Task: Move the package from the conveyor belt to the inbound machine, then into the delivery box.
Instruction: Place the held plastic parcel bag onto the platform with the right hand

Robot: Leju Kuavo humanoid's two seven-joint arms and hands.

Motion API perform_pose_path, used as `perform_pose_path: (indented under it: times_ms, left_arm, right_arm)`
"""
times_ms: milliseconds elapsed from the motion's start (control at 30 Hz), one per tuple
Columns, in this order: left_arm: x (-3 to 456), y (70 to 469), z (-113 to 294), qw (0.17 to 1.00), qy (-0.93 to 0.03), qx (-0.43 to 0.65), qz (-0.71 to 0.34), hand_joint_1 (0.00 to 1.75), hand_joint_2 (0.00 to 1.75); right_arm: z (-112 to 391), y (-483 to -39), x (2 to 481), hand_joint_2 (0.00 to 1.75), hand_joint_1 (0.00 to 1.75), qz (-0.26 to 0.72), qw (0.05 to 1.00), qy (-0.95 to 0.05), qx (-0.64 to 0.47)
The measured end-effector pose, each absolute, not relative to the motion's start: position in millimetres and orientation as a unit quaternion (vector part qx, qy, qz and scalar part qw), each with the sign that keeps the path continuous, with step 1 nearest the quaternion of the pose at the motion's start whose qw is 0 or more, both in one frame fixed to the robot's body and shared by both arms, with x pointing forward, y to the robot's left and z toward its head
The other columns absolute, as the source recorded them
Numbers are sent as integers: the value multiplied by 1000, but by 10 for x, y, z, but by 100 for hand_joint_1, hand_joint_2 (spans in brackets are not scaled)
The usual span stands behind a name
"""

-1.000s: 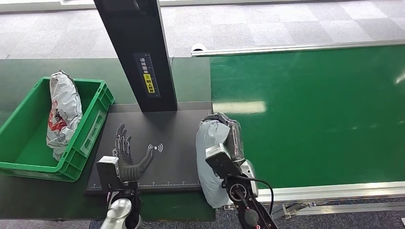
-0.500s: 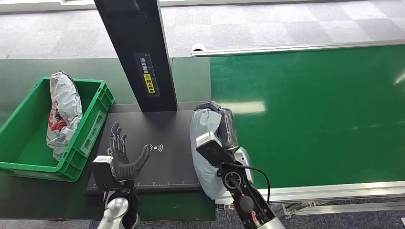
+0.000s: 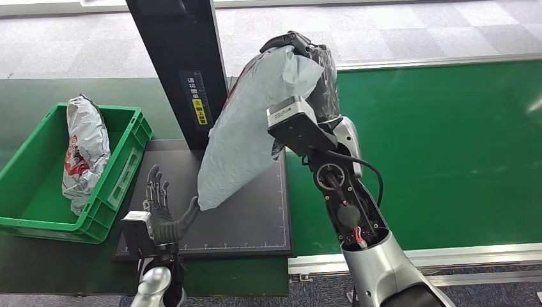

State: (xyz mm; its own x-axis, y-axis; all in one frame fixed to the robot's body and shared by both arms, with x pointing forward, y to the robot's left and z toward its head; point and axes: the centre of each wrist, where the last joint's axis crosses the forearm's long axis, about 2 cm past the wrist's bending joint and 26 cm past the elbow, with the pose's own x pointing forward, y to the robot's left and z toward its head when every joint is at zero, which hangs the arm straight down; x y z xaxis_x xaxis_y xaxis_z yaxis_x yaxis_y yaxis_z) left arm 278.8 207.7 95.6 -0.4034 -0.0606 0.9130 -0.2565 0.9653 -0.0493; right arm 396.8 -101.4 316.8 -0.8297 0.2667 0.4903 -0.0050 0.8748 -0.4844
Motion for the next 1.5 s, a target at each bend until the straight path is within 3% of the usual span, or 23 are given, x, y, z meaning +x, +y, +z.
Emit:
perform_pose_path:
  times_ms: [333,733,1300,1333,1433,1467,1500]
  left_arm:
    - [2786,2129,1020,524,-838,107,106,0,175]
    - [2705,2148,1050,516,-840,116,122,0,175]
    - [2663,2132,1044,517,-839,118,125,0,175]
    - [2662,2131,1044,517,-839,118,125,0,175]
    - [2662,2122,1046,517,-839,117,125,0,175]
    - [2662,2119,1047,517,-839,116,125,0,175]
    - [2662,2115,1048,517,-839,116,125,0,175]
  right_arm:
    - [3529,-923,4076,175,175,257,274,-925,-56]
    - [2691,-792,4237,175,175,324,374,-867,-67]
    - [2368,-769,4220,175,175,350,429,-830,-64]
    - [2362,-767,4219,175,167,351,430,-829,-64]
    - [2335,-763,4215,175,36,355,436,-825,-62]
    - [2323,-759,4212,175,0,358,439,-822,-60]
    - [2308,-752,4208,175,0,362,443,-818,-57]
